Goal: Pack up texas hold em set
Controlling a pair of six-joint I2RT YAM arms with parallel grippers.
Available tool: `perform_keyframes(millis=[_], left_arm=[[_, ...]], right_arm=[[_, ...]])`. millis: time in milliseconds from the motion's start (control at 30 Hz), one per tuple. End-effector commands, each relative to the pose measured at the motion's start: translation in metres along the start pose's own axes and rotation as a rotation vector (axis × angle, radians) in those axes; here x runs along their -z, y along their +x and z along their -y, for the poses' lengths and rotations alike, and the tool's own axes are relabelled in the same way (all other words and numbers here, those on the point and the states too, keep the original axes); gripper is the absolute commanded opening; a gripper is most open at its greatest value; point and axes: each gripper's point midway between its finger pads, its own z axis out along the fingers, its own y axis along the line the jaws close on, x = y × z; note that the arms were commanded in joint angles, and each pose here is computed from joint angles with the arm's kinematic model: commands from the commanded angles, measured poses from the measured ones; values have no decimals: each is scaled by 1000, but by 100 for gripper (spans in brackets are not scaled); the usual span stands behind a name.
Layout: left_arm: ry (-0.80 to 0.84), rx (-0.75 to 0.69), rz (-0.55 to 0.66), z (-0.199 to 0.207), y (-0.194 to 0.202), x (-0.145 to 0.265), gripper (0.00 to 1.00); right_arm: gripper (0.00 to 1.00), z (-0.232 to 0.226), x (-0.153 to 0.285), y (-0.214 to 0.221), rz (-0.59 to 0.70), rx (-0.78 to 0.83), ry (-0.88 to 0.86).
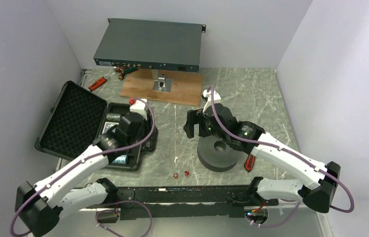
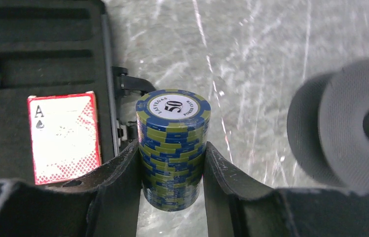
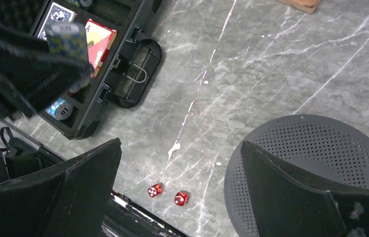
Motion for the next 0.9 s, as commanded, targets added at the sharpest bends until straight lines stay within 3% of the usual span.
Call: perform_keyframes(millis=[0,300,567,867], left_arm=[[-142,399,97,-14,-64,-3,0],[-437,647,56,-61,-74,-30,0],[-481,938,-60,-81,-47,-64,0],[-605,1156,-117,-101,-29,-84,0]], right_arm=[[95,3,4,-1,12,-33,8],[95,11,7,14,-6,-52,13],[95,17,10,22,-14,-55,21],[95,21,12,31,-27,-64,24]])
